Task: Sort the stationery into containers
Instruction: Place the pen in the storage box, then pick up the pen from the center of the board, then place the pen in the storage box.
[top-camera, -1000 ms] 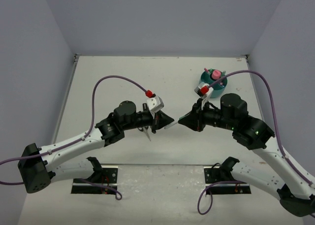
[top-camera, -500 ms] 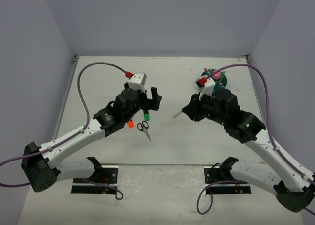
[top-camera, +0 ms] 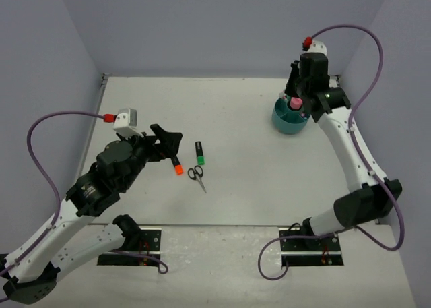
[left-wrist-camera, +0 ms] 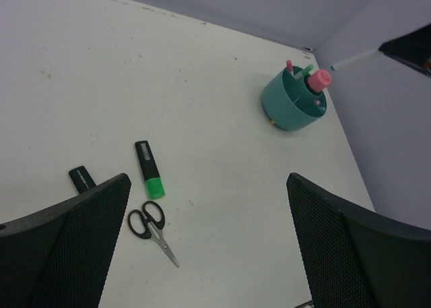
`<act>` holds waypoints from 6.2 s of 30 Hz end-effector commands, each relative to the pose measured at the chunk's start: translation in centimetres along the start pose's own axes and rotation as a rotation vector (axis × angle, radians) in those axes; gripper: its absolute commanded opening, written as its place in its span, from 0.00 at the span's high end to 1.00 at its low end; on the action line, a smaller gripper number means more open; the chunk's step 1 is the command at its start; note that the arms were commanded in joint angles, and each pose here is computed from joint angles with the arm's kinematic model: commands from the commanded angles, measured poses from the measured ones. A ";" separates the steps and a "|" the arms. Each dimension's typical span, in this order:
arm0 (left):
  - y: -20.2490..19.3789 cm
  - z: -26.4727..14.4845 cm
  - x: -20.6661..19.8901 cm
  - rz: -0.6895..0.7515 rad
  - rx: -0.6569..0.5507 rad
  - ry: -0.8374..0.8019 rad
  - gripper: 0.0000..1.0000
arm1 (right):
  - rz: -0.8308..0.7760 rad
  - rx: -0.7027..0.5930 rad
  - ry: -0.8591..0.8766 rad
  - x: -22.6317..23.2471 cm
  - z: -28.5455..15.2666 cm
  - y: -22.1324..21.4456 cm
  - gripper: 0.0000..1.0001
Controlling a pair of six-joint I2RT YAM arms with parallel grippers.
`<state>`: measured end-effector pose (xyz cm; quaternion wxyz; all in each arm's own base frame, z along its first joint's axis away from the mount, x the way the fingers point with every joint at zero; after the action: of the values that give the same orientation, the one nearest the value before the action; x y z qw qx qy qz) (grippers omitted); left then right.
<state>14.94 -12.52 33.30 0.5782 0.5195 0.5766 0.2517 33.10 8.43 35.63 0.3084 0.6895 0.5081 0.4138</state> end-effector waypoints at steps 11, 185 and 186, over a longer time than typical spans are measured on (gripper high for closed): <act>-4.6 -2.7 4.1 0.164 0.159 0.039 0.00 | -0.091 -0.024 -0.253 -1.9 12.0 4.6 1.00; -10.0 5.4 0.9 -0.617 0.244 0.273 1.00 | 0.113 0.341 0.804 17.4 -9.7 -26.4 1.00; -9.7 5.3 0.9 -0.615 0.235 0.265 1.00 | 0.109 0.337 0.790 17.3 -9.6 -26.2 1.00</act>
<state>17.04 -16.50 22.18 0.4658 0.3562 0.8074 0.0654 14.72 32.62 19.40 -0.0792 0.5405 0.6383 0.5424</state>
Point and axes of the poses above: each gripper's point midway between its finger pads, its own z axis out along the fingers, its own x axis along the line the jaws close on, y = z × x, the point moved 9 cm from there along -z, back along the fingers, and after that the axes turned 6 degrees about z, right-handed, at the moved point
